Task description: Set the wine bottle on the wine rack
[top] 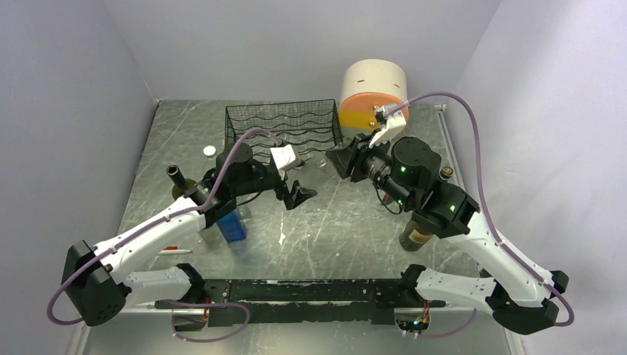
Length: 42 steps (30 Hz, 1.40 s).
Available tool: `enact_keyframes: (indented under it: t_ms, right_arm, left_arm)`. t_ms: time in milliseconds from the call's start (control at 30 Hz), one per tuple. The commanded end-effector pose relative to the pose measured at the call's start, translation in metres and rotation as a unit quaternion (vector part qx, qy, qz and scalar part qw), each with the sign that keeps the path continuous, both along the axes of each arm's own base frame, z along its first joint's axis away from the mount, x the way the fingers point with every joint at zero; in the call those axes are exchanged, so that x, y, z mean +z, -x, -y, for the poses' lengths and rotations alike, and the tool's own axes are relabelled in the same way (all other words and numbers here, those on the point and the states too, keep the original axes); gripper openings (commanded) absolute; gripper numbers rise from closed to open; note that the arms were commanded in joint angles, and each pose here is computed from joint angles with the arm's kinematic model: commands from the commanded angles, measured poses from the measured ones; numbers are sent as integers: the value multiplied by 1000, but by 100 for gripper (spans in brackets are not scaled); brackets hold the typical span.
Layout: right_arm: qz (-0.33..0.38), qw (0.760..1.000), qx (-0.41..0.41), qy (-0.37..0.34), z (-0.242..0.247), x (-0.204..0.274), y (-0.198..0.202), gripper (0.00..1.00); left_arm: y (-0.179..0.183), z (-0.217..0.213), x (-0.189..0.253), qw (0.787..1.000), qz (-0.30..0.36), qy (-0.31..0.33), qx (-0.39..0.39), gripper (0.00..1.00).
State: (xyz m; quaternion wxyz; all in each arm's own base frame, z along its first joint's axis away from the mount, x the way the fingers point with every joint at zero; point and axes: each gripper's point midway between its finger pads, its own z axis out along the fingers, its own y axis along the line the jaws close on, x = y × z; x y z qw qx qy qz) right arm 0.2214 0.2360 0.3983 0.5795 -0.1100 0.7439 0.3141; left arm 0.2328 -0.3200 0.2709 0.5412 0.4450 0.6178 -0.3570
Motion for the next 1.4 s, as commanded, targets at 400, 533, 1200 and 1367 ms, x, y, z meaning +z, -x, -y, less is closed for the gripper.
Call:
enact_keyframes:
  t_ms: [400, 533, 1200, 1367]
  right_arm:
    - [57, 993, 8, -102, 20, 67, 20, 0]
    - [72, 991, 11, -115, 28, 77, 27, 0]
    - [56, 998, 9, -18, 62, 50, 47, 87]
    - [59, 998, 9, 4, 71, 57, 52, 88]
  left_arm:
    - [-2, 15, 42, 999, 33, 5, -38, 96]
    - [-1, 17, 42, 998, 42, 8, -48, 92]
    - [-27, 8, 101, 963, 268, 6, -15, 7]
    - [-33, -4, 124, 914, 406, -9, 9, 7]
